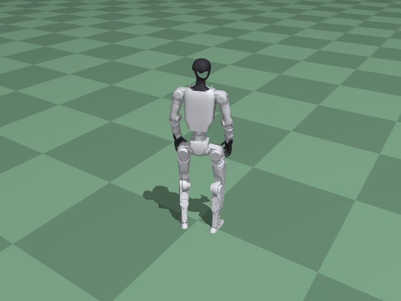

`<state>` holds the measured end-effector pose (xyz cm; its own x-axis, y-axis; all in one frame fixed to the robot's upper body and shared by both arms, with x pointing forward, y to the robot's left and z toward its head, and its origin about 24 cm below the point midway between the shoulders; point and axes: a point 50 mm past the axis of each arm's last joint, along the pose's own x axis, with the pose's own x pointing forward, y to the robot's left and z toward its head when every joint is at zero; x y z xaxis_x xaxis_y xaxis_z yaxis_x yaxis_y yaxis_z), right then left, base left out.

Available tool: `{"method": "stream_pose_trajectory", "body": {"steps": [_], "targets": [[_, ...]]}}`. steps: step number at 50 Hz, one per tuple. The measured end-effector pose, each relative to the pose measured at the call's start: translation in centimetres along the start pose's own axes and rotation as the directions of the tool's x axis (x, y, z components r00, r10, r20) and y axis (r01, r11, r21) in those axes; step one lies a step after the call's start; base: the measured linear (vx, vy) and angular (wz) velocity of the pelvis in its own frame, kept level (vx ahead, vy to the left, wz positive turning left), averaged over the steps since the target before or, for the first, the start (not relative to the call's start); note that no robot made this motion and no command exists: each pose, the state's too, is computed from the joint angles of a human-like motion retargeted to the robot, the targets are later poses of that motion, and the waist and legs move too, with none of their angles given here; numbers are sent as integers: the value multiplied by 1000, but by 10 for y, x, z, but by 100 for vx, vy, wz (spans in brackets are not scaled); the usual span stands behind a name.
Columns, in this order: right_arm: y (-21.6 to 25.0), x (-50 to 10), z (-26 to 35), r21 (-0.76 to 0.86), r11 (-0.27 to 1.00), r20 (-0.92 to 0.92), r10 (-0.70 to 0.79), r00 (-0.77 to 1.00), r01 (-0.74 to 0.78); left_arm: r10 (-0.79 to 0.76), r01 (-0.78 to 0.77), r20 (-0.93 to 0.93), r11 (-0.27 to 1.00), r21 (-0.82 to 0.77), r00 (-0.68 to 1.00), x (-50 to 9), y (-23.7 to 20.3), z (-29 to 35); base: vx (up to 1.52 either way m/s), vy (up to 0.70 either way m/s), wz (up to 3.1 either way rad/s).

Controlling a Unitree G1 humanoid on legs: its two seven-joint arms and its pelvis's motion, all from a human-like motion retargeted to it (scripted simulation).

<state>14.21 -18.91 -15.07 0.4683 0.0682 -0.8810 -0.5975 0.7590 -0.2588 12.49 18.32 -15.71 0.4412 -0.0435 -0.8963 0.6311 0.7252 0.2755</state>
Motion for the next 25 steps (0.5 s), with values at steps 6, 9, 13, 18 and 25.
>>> {"method": "stream_pose_trajectory", "body": {"steps": [6, 9, 13, 18, 25], "targets": [[0, 0, 0, 12, 1000, 0, -2, 1000, 2, -1, 1, 1, 1000, -2, 1000, 0, -1, 0, 0, 0, 0], [-1, 0, -1, 17, 1000, 0, -2, 1000, 2, -2, 2, 1, 1000, -4, 1000, 0, -1, 1, 0, 0, 0], [-1, 0, -1, 24, 1000, 0, -2, 1000, 2, -3, 3, 4, 1000, -4, 1000, 0, -1, 1, 0, 0, 0], [-1, 0, -1, 30, 1000, -1, -1, 1000, 1, -3, 4, 7, 1000, -4, 1000, 0, -2, 1, 0, 0, 0], [-1, -1, -2, 32, 999, 1, 4, 1000, -4, -8, 8, 14, 1000, -2, 1000, 0, -3, 2, 0, 0, 0]]}}
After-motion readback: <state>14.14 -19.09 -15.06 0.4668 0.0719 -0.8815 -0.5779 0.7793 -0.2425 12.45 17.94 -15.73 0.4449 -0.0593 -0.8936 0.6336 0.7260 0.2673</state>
